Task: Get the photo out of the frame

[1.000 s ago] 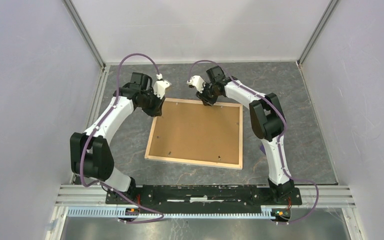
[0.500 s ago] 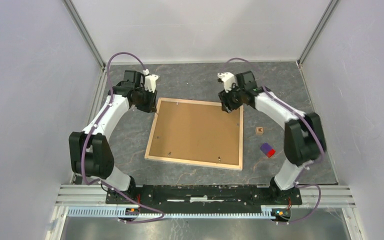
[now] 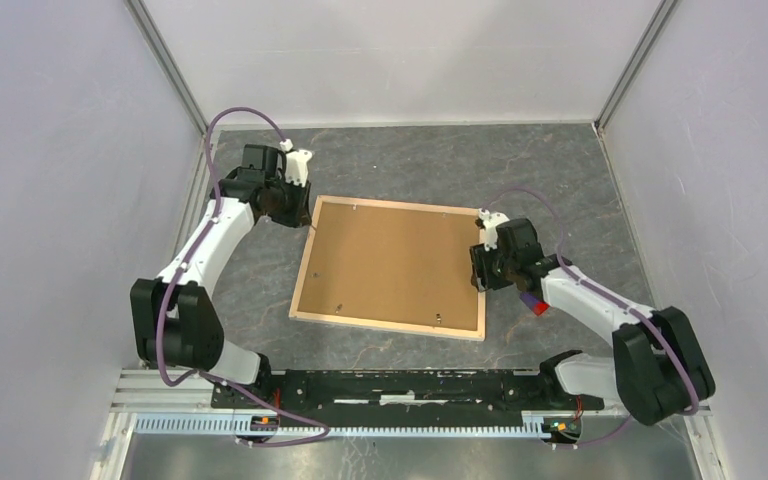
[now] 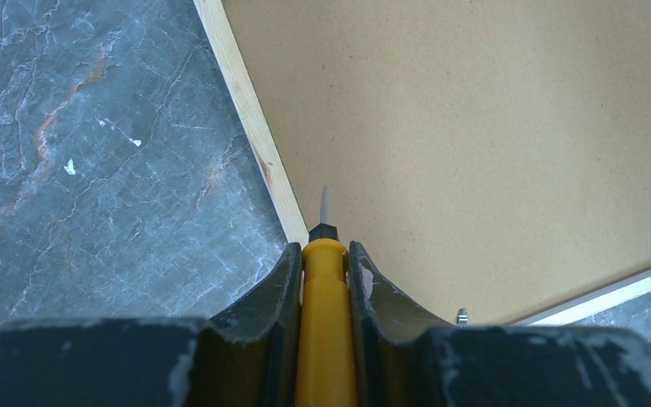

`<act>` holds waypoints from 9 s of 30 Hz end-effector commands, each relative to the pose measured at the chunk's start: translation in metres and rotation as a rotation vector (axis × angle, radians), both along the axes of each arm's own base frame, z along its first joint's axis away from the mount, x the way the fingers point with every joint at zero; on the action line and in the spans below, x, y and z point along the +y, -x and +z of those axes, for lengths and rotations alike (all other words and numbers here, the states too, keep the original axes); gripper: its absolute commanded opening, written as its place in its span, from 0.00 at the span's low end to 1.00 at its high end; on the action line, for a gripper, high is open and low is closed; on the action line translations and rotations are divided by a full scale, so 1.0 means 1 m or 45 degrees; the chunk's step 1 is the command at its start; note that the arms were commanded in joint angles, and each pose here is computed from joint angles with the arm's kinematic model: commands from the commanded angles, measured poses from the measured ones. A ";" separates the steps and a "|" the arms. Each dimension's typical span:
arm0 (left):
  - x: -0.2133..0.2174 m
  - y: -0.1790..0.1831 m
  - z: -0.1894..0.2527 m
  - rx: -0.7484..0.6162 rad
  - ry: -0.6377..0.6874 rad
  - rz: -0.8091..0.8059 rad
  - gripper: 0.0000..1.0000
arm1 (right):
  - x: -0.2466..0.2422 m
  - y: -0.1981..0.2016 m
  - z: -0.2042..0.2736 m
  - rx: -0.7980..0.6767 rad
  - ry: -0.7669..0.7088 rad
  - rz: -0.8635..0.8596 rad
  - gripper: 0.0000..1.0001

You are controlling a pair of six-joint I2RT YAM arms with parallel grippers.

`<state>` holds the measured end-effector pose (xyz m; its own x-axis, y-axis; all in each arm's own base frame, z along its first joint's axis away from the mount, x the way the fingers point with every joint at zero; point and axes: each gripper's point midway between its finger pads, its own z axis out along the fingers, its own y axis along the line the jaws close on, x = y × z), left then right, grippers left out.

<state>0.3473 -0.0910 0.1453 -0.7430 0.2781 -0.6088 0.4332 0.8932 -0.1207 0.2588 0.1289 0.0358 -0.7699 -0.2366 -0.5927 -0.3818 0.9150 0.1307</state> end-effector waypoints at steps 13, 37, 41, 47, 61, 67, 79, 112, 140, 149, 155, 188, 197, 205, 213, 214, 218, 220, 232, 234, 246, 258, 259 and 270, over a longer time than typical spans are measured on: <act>0.003 -0.003 0.018 -0.067 0.024 0.060 0.02 | -0.003 -0.026 -0.013 -0.028 0.015 -0.160 0.15; 0.011 0.011 0.004 0.040 0.079 0.045 0.02 | 0.089 -0.246 0.008 -0.312 0.248 1.254 0.00; 0.011 0.011 0.004 0.042 0.079 0.041 0.02 | 0.099 -0.284 0.042 -0.543 0.313 1.154 0.11; 0.011 0.006 0.010 0.022 0.085 0.046 0.02 | 0.098 -0.307 0.144 -0.784 0.208 0.760 0.63; 0.012 0.003 0.018 0.004 0.096 0.068 0.02 | 0.037 -0.150 0.120 -0.309 -0.212 -0.013 0.98; 0.012 0.010 0.017 0.009 0.098 0.066 0.02 | 0.043 -0.086 0.045 0.081 -0.382 -0.273 0.94; 0.018 0.025 0.022 -0.029 0.058 0.046 0.02 | 0.051 -0.073 -0.004 0.268 -0.266 -0.455 0.82; -0.018 0.069 -0.019 0.071 -0.008 -0.496 0.02 | 0.060 -0.171 0.013 0.006 -0.044 0.087 0.57; -0.038 0.135 -0.053 0.037 -0.268 -0.903 0.02 | 0.039 -0.039 -0.001 0.132 -0.126 0.305 0.66; -0.039 0.132 -0.053 -0.003 -0.336 -0.956 0.02 | 0.045 -0.061 0.007 0.151 -0.145 0.194 0.56; -0.037 0.134 -0.059 0.024 -0.375 -0.989 0.02 | 0.043 -0.070 0.005 0.168 -0.113 0.148 0.55; -0.064 0.085 -0.048 -0.120 -0.352 -0.956 0.02 | 0.045 -0.048 -0.035 0.319 -0.040 0.254 0.00; -0.058 0.091 -0.041 -0.050 -0.338 -0.842 0.02 | 0.043 -0.048 -0.036 0.323 -0.029 0.240 0.00; -0.041 0.111 -0.017 0.090 -0.196 -0.421 0.02 | 0.043 -0.048 -0.028 0.311 -0.051 0.173 0.00; -0.035 0.119 -0.028 0.218 -0.088 0.027 0.02 | 0.048 -0.039 -0.027 0.316 -0.115 0.158 0.00; -0.034 0.115 -0.028 0.203 -0.086 0.070 0.02 | 0.048 -0.038 -0.028 0.319 -0.116 0.157 0.00; -0.042 0.114 -0.033 0.251 -0.033 0.124 0.02 | 0.048 -0.037 -0.028 0.320 -0.119 0.158 0.00; -0.035 0.111 -0.041 0.267 -0.082 0.180 0.02 | 0.048 -0.038 -0.027 0.313 -0.121 0.159 0.00; -0.039 0.104 -0.059 0.313 -0.073 0.263 0.02 | 0.048 -0.036 -0.027 0.302 -0.133 0.150 0.00; -0.040 0.104 -0.061 0.319 -0.067 0.264 0.02 | 0.048 -0.036 -0.027 0.300 -0.132 0.151 0.00; -0.041 0.101 -0.075 0.356 -0.082 0.293 0.02 | 0.046 -0.035 -0.029 0.300 -0.127 0.142 0.00; -0.070 0.108 -0.073 0.377 0.031 0.149 0.02 | 0.047 -0.034 -0.031 0.308 -0.133 0.138 0.00; -0.073 0.110 -0.072 0.375 0.036 0.128 0.02 | 0.047 -0.034 -0.031 0.308 -0.133 0.137 0.00; -0.078 0.114 -0.073 0.366 0.017 0.078 0.02 | 0.048 -0.034 -0.035 0.329 -0.137 0.134 0.00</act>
<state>0.2420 -0.1622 0.0787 -0.8910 0.2059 -0.4047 0.3085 0.9285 -0.2068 0.3119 0.1729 0.0204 -0.8600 -0.2169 -0.4619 -0.3872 0.8669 0.3139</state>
